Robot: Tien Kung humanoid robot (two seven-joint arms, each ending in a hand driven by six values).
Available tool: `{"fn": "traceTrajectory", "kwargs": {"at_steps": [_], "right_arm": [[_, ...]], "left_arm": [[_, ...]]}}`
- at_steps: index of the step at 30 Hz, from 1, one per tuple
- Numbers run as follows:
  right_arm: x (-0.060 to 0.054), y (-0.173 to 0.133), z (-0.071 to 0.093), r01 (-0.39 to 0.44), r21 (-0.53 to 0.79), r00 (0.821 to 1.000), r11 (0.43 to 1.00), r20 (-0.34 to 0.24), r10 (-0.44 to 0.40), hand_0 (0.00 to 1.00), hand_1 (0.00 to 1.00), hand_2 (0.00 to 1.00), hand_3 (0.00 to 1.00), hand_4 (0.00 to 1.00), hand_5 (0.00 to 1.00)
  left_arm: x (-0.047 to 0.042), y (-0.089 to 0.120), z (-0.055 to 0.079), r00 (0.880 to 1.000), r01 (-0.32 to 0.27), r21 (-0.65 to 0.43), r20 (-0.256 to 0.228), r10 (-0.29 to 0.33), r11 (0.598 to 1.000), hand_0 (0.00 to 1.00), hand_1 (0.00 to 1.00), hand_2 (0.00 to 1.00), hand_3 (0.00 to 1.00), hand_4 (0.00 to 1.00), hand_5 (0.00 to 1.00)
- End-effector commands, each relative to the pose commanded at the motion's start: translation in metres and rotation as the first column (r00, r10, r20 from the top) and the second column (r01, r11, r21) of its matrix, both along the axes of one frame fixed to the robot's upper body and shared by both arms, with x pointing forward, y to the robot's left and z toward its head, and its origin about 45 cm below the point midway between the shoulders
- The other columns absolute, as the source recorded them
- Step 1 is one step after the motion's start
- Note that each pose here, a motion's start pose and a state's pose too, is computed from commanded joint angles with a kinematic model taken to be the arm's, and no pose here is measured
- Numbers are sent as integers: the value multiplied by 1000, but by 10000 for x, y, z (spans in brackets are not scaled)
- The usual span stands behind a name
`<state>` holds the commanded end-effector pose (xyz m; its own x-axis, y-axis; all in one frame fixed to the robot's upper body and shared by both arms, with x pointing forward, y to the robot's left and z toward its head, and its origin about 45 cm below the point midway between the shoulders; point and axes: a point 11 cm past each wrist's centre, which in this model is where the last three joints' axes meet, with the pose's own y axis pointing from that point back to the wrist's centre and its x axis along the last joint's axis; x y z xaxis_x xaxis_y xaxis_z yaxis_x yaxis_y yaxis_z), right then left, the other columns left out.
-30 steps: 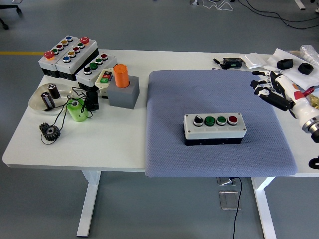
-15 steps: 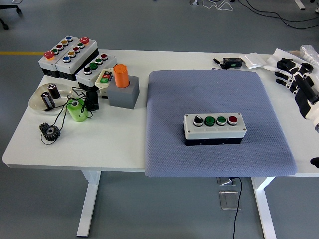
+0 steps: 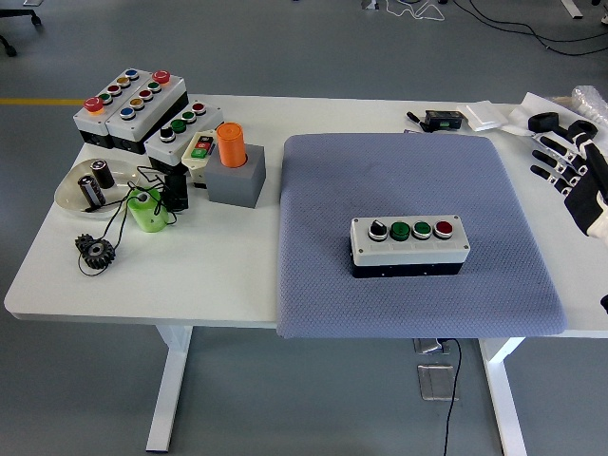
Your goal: Pick up the button,place it on the desk,press the button,press the button
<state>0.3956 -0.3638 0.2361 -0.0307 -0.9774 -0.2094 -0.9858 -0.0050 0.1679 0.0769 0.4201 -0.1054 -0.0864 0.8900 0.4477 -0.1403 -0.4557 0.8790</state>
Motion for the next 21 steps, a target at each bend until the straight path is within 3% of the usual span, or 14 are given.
{"fn": "traceTrajectory", "kwargs": {"at_steps": [21], "right_arm": [[-6, -28, -27, -32, -44, 999, 999, -28, 31, 813, 743, 762, 722, 565, 677]], "left_arm": [[27, -4, 4, 1000, -1, -2, 6, 1, 1000, 651, 702, 694, 499, 322, 998]]}}
